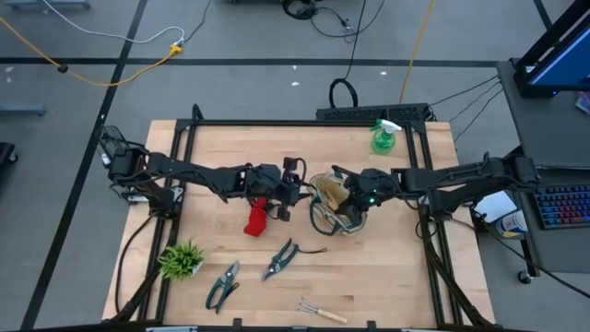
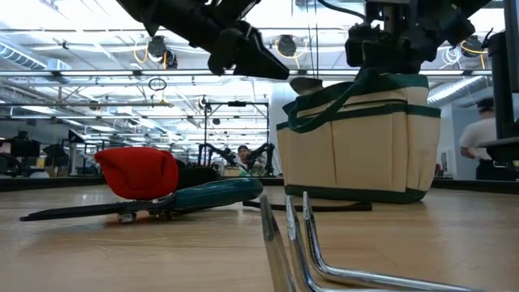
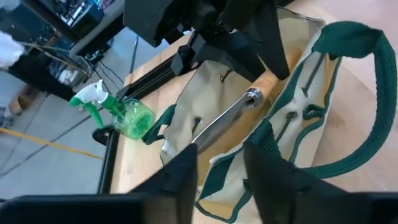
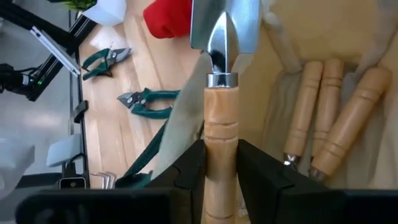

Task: Pick & Place Garden tools in Gardening bag
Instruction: Put the brow trowel into the gardening bag

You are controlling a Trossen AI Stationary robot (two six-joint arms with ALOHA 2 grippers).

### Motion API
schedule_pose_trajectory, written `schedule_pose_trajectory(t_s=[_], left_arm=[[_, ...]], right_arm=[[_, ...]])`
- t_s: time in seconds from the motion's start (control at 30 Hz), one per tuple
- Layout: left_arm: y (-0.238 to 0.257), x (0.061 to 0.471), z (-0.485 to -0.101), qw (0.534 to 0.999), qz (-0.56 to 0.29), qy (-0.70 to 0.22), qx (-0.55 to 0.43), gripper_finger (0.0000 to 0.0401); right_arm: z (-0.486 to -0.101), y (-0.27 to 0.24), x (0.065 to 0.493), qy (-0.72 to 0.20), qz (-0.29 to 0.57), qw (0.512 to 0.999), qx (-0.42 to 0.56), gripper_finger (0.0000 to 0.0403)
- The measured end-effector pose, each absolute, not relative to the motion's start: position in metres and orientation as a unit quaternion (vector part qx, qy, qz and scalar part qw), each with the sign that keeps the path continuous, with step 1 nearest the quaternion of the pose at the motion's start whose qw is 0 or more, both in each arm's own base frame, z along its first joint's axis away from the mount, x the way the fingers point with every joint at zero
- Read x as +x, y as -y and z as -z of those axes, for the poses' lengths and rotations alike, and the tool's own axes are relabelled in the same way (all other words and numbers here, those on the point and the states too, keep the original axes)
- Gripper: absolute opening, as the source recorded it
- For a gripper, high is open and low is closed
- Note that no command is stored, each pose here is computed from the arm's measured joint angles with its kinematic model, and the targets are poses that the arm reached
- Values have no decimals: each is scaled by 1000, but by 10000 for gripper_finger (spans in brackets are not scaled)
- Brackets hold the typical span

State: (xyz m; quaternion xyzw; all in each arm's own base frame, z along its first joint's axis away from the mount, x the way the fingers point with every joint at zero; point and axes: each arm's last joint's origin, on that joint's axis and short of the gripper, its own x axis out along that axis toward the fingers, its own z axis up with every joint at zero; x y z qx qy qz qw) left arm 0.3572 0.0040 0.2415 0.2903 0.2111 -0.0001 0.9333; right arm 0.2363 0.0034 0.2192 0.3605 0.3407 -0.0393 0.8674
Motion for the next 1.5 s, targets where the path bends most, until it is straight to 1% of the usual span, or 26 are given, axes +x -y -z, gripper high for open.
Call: schedule_pose_trajectory(t_s=[0.07,0.13,0.23,0.37,0.43,0.5,0.63,0.73,0.93,1.03,1.2,1.5], left_arm=[[-6,357,-242,929,2,-211,303,163],[-7,357,-242,928,11,-209,309,179],[-9,358,-242,933,37,-198,300,187],[-10,358,-241,937,49,-194,286,175],[-10,361,-237,942,47,-192,271,165],[-9,365,-229,941,63,-198,266,154],[-10,377,-209,932,66,-195,300,142],[-16,383,-202,926,45,-197,319,145],[-27,388,-210,926,25,-196,321,169],[-28,390,-214,927,44,-183,325,172],[-15,390,-214,925,90,-172,325,164],[-12,391,-214,926,93,-170,324,144]], right_arm=[[-218,-3,236,-346,44,863,367,72],[-217,-3,235,-351,49,857,373,66],[-216,-3,234,-358,54,853,377,62],[-214,-3,231,-373,61,846,376,71],[-212,-3,230,-380,64,843,375,73],[-211,-4,229,-386,66,840,375,70],[-211,-3,229,-388,68,839,375,64],[-211,-3,229,-389,68,839,374,69],[-208,-2,231,-392,70,839,371,68],[-205,-1,232,-400,73,835,370,64],[-198,2,236,-412,79,832,362,73],[-195,7,237,-413,86,830,364,65]])
